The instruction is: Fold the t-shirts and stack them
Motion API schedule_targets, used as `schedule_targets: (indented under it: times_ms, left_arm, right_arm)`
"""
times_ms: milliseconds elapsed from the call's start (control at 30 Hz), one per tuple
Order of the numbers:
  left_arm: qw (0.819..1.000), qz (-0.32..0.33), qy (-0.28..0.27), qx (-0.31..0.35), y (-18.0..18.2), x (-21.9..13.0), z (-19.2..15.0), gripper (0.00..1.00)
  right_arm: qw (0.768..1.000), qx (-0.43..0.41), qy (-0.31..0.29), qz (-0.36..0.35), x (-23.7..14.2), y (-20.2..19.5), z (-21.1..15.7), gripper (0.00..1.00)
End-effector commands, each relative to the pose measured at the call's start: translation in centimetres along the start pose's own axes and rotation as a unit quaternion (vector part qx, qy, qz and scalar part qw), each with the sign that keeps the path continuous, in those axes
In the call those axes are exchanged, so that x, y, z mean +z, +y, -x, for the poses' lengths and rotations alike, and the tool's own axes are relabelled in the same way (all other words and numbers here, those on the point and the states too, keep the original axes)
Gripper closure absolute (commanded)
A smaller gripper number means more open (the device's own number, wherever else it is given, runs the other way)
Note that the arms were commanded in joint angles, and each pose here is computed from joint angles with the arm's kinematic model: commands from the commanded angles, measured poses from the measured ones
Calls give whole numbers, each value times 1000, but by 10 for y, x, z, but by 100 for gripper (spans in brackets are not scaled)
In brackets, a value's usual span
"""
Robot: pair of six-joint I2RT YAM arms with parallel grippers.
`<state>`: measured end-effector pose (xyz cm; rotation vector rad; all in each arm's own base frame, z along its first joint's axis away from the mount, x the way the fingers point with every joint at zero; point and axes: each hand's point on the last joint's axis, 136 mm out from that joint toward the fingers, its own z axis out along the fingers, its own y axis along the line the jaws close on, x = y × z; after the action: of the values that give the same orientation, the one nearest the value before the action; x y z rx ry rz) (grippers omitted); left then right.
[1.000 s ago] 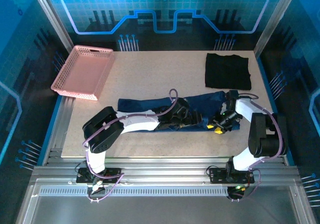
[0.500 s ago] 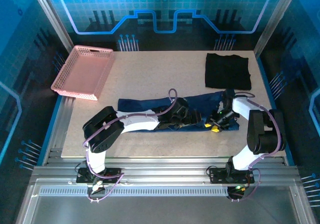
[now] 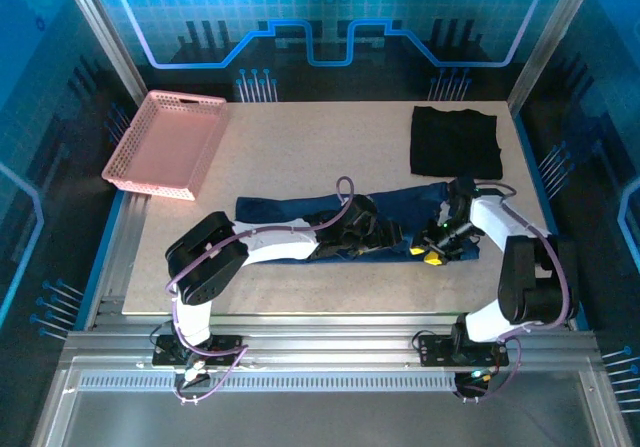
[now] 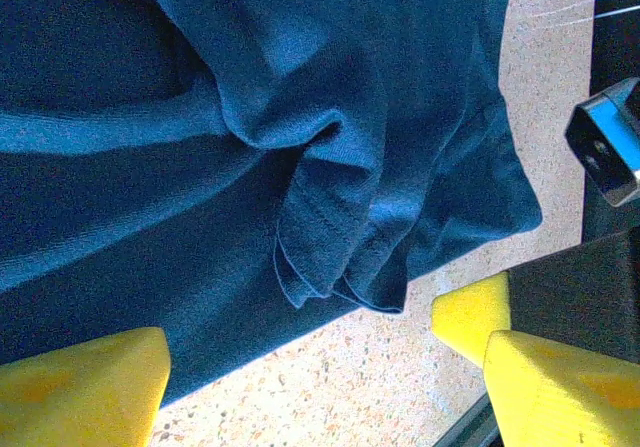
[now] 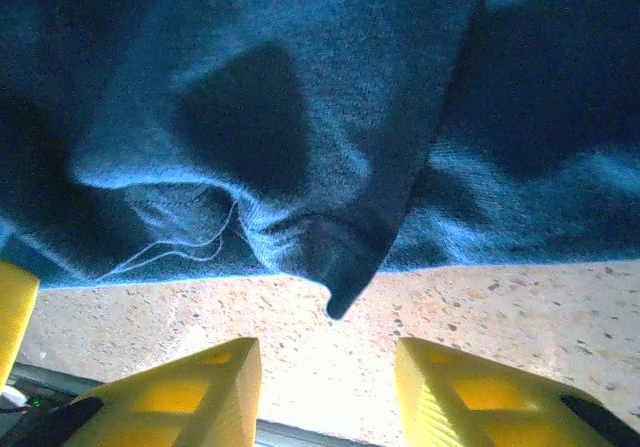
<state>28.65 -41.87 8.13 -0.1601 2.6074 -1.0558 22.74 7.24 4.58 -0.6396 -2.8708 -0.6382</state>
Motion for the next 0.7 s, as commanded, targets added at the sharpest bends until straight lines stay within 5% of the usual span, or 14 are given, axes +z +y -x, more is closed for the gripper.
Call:
schedule_targets:
  times_ms: [0,533,667]
  left_arm:
    - [1000,15,2,-3,9,-3,1,17]
    - [1000,21,-4,-7,16,-5,0,17]
    - [1000,18,-4,-7,15,-4,0,17]
  right_arm:
    - [1000,5,2,20,4,9,8,61]
    - [1000,17,12,10,19,3,14,71]
    - [1000,17,10,6,19,3,16,81]
